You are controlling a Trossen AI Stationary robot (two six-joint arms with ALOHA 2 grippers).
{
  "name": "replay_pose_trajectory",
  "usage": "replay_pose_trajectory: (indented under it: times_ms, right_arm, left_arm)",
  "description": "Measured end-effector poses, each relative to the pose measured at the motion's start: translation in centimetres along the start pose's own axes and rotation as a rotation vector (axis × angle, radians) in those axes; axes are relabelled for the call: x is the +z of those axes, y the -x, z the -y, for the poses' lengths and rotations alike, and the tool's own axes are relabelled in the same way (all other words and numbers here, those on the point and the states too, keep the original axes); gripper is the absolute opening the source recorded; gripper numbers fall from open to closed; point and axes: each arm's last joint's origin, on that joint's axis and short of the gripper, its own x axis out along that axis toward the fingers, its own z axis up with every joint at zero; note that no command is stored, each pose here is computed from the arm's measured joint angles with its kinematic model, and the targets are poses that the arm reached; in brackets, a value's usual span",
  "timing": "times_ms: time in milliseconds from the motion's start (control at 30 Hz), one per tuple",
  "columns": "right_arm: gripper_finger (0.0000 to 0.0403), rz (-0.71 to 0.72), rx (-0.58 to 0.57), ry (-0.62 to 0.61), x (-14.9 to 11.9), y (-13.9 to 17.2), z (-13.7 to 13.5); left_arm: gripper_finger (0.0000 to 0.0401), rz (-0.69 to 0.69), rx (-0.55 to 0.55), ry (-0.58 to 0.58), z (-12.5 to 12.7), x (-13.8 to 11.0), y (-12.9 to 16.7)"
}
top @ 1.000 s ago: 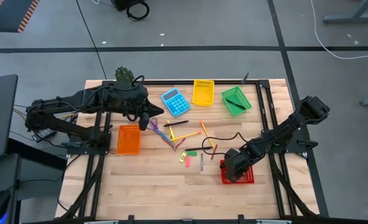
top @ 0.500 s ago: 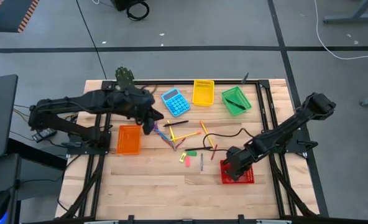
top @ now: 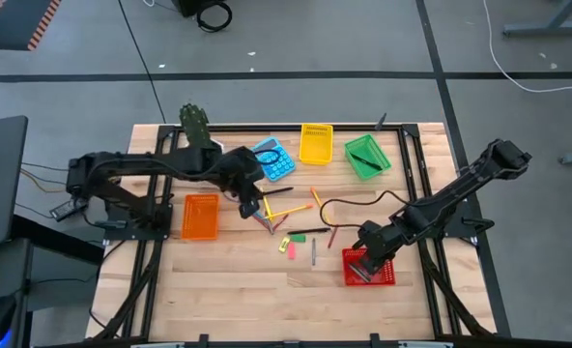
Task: Sort crayons/erasers/pens/pencils in bins
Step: Put the bottom black pen into the green bin
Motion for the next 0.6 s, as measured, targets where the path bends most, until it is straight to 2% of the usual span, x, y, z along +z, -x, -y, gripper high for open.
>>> replay_pose_trajectory:
  times_ms: [167, 400, 600]
  right_arm:
    - [0.0078, 0.03, 0.02, -0.033, -0.1, 0.8, 0.2]
    - [0.0078, 0.113, 0.092, -0.079, 0.2, 2.0, 0.0]
    - [0.0078, 0.195, 0.164, 0.021, 1.8, 2.7, -0.4]
  left_arm:
    - [0.0051, -0.048, -0.012, 0.04, -0.7, 0.1, -1.4]
    - [0.0046, -0.043, -0.078, 0.042, 0.4, -0.1, -0.8]
    - [0.0045, 0.042, -0.127, 0.051, 1.4, 0.0, 1.6]
